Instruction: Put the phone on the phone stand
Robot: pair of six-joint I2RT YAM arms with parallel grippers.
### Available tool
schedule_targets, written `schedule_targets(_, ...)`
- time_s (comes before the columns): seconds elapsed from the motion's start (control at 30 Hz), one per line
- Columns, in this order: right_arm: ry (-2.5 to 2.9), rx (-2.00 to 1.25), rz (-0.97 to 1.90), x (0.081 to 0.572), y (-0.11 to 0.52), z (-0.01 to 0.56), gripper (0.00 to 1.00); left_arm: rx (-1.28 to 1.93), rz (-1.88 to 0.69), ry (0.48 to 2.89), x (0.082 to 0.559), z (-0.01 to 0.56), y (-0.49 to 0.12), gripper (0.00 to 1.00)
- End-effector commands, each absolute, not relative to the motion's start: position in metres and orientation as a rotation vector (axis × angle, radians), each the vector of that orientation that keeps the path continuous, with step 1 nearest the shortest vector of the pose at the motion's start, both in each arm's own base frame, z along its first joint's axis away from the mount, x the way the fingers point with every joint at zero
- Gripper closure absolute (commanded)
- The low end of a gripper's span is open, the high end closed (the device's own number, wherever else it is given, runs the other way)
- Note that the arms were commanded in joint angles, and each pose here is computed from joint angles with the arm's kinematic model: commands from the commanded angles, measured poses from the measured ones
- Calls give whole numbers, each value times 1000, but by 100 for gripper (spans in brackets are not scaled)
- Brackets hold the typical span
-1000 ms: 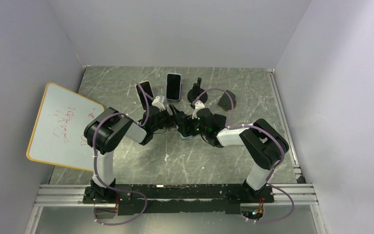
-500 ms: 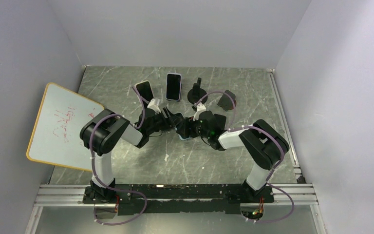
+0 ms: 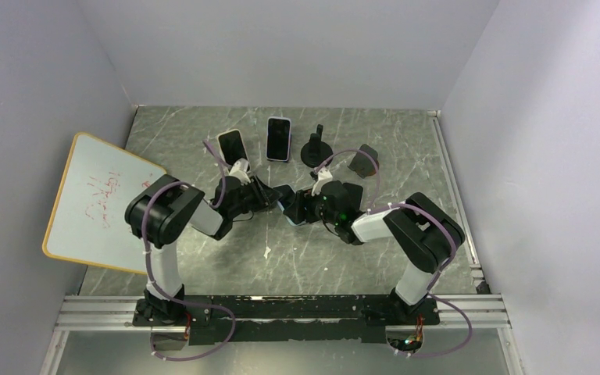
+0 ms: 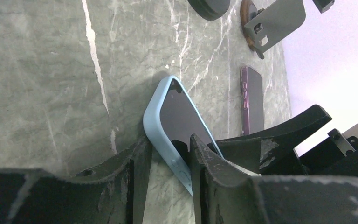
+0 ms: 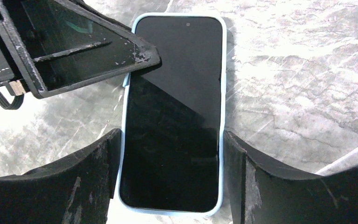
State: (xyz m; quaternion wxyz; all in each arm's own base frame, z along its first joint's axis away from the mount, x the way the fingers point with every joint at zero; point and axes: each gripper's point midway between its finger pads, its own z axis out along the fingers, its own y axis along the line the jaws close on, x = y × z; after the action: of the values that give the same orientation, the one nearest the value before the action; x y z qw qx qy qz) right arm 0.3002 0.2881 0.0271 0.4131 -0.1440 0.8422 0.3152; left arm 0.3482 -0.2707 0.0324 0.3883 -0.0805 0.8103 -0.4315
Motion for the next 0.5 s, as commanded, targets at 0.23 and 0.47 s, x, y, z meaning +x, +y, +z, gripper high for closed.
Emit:
schedule_targets(0.23, 2348, -379, 739, 259, 265, -24, 46, -248, -1290, 2009, 339, 24, -282, 62)
schedule_targets(0.47, 2327, -403, 784, 257, 271, -19, 42, -159, -1385, 1942, 337, 41, -288, 95)
